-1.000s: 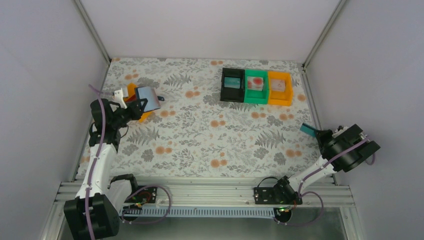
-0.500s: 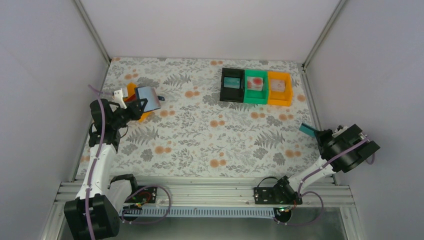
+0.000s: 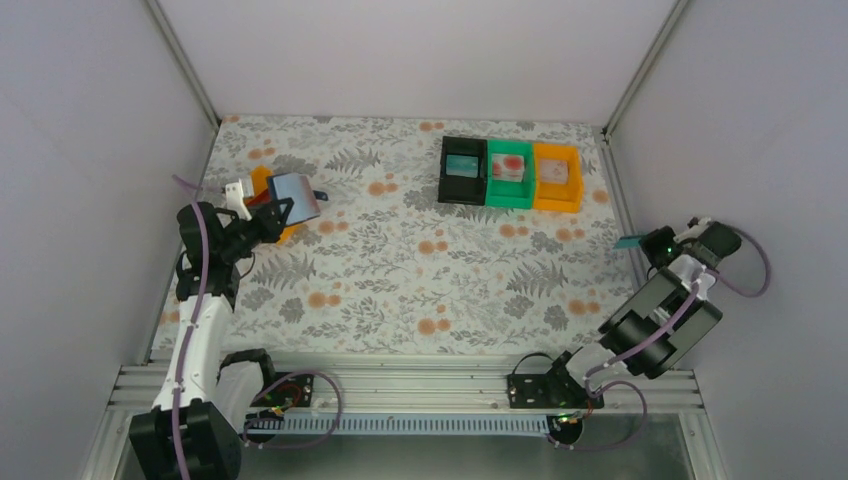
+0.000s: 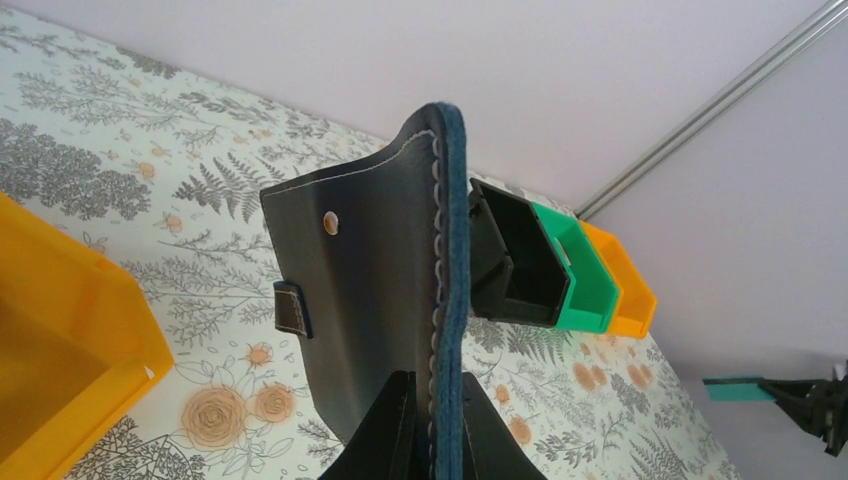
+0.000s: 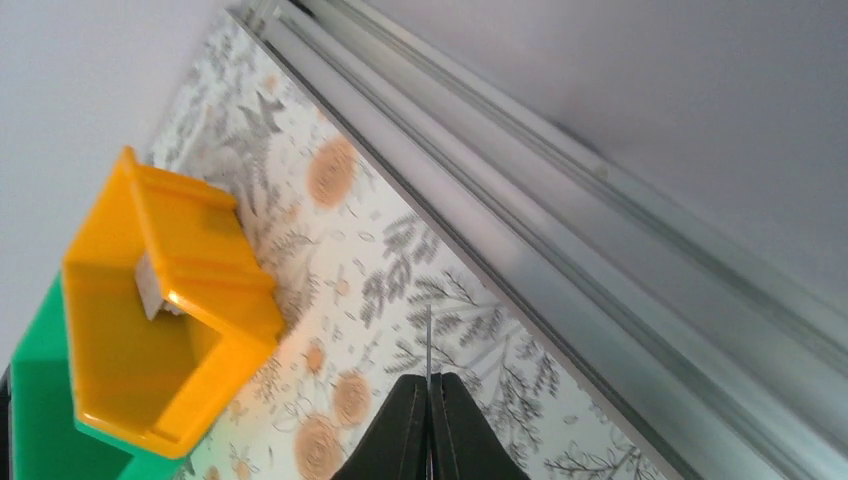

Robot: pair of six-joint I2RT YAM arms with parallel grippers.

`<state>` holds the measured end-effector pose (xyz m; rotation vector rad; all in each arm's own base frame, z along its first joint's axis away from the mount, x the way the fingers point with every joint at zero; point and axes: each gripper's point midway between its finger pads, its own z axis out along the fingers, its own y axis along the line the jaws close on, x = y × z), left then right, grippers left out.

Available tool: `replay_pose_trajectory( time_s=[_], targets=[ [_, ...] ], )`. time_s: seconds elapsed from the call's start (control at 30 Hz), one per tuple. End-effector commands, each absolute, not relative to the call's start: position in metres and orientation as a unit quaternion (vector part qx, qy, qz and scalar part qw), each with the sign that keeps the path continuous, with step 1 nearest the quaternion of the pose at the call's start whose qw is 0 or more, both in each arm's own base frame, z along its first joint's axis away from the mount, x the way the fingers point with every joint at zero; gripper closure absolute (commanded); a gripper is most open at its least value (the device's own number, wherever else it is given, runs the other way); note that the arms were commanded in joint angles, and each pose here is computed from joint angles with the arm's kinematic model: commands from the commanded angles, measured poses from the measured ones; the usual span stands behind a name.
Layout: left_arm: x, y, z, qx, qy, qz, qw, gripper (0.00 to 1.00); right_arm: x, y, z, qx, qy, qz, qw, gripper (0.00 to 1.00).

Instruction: Take the credit cards out of the card holder

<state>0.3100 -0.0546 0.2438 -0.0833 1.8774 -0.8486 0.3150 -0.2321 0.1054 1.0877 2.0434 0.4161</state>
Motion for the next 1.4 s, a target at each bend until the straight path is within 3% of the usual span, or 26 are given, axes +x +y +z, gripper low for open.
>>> replay_pose_trajectory(
  time_s=[0.0, 0.4, 0.7, 0.93, 1.07, 1.27, 1.37],
  targets=[
    [0.308, -0.054, 0.251, -0.031, 0.771, -0.355, 0.528, 0.98, 0.327, -0.234, 0.148, 0.413, 0.798, 0.116, 0.424, 0.96],
    [0.293, -0.115, 0.220, 0.032, 0.778, -0.436, 0.452, 0.98, 0.349, -0.162, 0.254, 0.301, 0.802, 0.146, 0.495, 0.96],
    [0.289, -0.213, 0.174, 0.145, 0.784, -0.521, 0.304, 0.98, 0.367, -0.078, 0.289, 0.201, 0.822, 0.202, 0.493, 0.96],
    [0.297, -0.193, 0.088, 0.074, 0.853, -0.442, 0.267, 0.98, 0.376, 0.012, 0.306, 0.112, 0.830, 0.272, 0.474, 0.96],
    [0.295, -0.184, 0.072, 0.051, 0.869, -0.421, 0.256, 0.97, 0.379, 0.048, 0.307, 0.086, 0.831, 0.299, 0.462, 0.96],
    [0.298, -0.127, 0.036, -0.072, 0.916, -0.309, 0.246, 0.44, 0.389, 0.098, 0.315, 0.034, 0.836, 0.319, 0.445, 0.96],
    [0.298, -0.106, 0.039, -0.105, 0.918, -0.281, 0.259, 0.36, 0.391, 0.126, 0.323, -0.001, 0.841, 0.322, 0.434, 0.96]
  ],
)
